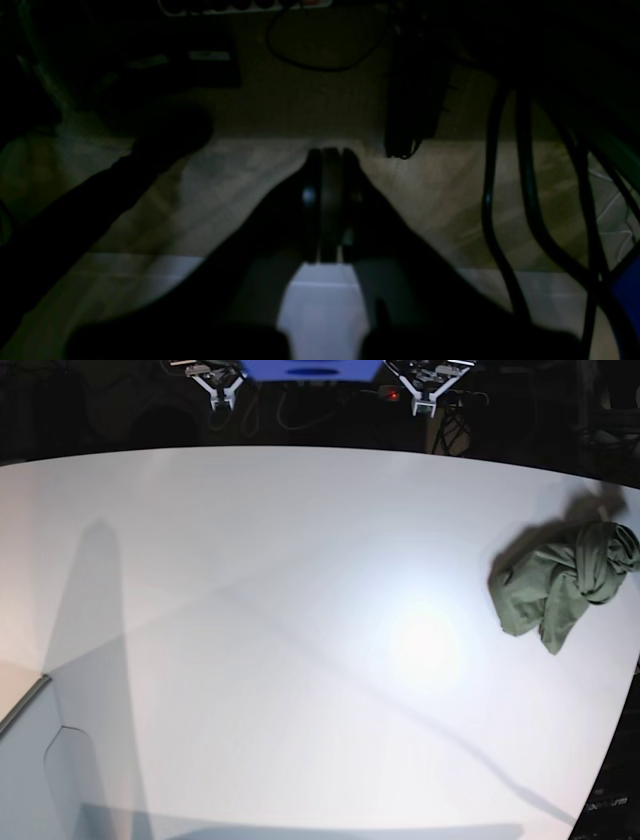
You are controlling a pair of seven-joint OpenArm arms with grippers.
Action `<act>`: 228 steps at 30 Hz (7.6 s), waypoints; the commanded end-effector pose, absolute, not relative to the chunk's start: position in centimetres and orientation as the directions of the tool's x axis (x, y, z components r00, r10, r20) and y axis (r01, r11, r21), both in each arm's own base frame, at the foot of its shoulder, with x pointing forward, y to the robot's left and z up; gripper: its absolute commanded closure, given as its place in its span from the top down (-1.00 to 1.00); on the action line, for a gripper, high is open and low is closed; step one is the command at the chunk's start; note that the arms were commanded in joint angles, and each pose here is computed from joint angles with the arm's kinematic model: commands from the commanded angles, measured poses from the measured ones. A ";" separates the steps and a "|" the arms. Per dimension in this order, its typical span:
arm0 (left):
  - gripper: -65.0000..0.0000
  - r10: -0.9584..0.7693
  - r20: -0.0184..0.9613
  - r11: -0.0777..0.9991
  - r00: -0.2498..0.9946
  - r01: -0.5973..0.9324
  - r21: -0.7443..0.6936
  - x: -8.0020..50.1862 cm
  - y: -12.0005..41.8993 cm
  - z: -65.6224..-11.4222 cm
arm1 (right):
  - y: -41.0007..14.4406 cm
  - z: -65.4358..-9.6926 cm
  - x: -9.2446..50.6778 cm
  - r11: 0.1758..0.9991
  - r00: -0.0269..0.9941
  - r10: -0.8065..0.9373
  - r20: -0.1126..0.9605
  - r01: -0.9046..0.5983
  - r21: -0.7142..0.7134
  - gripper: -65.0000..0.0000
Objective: Layout the t-shirt on the table in an organized manner, then fold the t-shirt properly
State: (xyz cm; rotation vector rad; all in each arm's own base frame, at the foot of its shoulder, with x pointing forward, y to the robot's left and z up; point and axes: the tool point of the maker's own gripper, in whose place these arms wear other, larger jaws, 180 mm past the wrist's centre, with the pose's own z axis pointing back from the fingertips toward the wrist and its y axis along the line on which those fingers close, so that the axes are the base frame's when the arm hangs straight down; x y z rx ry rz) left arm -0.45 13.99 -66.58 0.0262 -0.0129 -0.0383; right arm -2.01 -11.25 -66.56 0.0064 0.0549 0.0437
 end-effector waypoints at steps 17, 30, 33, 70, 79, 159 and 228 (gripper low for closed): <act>-1.00 -0.062 0.149 0.997 0.987 0.053 0.060 -0.5 16.6 -65.2 | -9.5 -65.5 -3.8 0.991 0.992 0.124 0.005 -0.124 0.050 -1.00; -1.00 -0.098 0.404 0.995 0.910 0.088 0.043 1.4 15.5 -58.7 | -9.5 -55.2 1.9 0.990 0.939 0.111 0.326 -0.132 0.044 -1.00; -1.00 -0.123 0.461 0.992 0.879 0.106 0.061 2.2 16.2 -56.4 | -9.4 -52.6 3.3 0.990 0.917 0.109 0.383 -0.136 0.044 -1.00; 0.01 0.148 0.922 0.950 0.357 -0.312 -0.031 15.7 29.2 -33.2 | 4.6 -32.2 20.4 0.865 0.485 0.120 0.866 -0.480 0.149 -0.11; 0.01 0.176 0.953 0.905 0.245 -0.422 -0.059 19.4 32.7 -30.6 | 6.2 -31.2 22.2 0.854 0.491 0.133 0.861 -0.498 0.152 -0.11; -0.99 0.161 0.783 0.970 0.601 0.051 -0.239 23.5 11.7 -40.6 | 4.7 -40.4 30.8 0.879 0.582 0.300 0.756 -0.477 0.018 0.39; 0.60 0.464 0.812 0.886 0.354 -0.195 -0.421 31.8 22.1 -36.9 | -15.8 -36.9 34.5 0.999 0.497 0.042 0.867 -0.007 -0.044 -1.00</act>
